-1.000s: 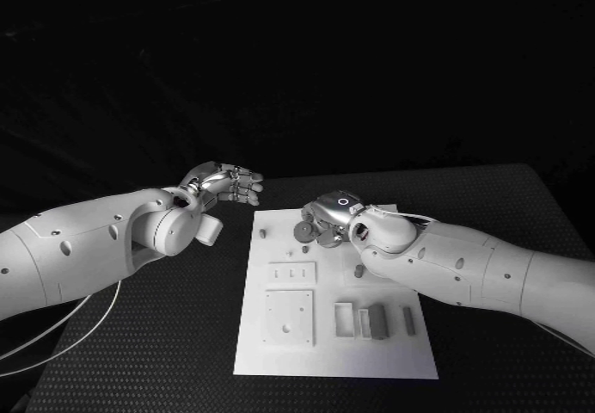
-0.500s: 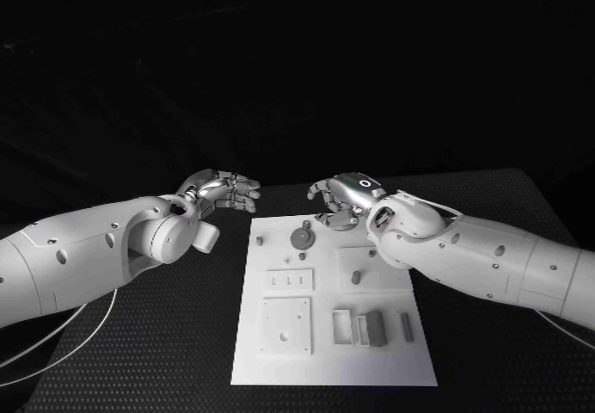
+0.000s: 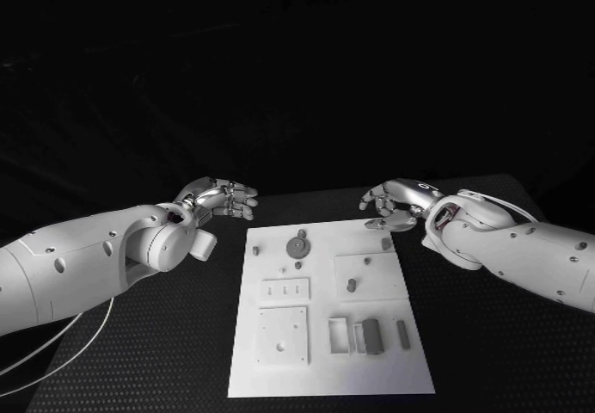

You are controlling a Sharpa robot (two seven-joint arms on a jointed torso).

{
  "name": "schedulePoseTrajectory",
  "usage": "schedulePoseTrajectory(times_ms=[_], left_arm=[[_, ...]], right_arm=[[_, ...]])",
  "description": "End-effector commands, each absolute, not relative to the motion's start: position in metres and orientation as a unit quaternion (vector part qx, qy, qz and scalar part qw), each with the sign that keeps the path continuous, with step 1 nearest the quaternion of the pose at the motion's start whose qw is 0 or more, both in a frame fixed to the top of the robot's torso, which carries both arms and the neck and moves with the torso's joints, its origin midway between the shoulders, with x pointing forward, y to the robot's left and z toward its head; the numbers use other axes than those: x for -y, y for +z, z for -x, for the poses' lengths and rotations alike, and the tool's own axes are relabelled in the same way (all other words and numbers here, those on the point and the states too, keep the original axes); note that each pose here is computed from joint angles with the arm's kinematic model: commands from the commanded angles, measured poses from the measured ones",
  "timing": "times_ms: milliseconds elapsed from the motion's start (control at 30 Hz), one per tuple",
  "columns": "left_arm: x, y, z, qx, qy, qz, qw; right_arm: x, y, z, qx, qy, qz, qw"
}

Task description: Assemble the parts on the task board

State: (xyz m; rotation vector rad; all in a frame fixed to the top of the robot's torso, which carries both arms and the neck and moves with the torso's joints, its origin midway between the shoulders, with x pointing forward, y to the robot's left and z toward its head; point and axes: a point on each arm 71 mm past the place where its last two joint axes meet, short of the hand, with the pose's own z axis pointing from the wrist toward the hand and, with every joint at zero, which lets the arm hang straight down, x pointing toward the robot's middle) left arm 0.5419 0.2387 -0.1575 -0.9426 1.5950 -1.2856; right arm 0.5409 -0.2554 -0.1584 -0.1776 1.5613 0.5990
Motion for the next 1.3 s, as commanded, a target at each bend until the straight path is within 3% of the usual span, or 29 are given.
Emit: schedulePoseTrajectory(times_ms=[33,500,933,1300], left_arm=[[-0.236,-0.157,-0.541,-0.639,-0.527,0.368,0.422],[-0.238,-0.159,-0.54,-0.64,-0.526,0.369,0.421],[-0.238,-0.16,-0.54,-0.64,-0.526,0.369,0.421],[-0.24,-0.161,-0.541,-0.641,-0.523,0.371,0.421]], right_arm=[[0.264,-0.167,-0.539,-0.713,0.288,0.081,0.634],[0.309,-0.183,-0.535,-0.737,0.252,0.062,0.625],[0.303,-0.206,-0.532,-0.746,0.253,0.062,0.612],[0.297,-0.213,-0.532,-0.745,0.255,0.063,0.613]])
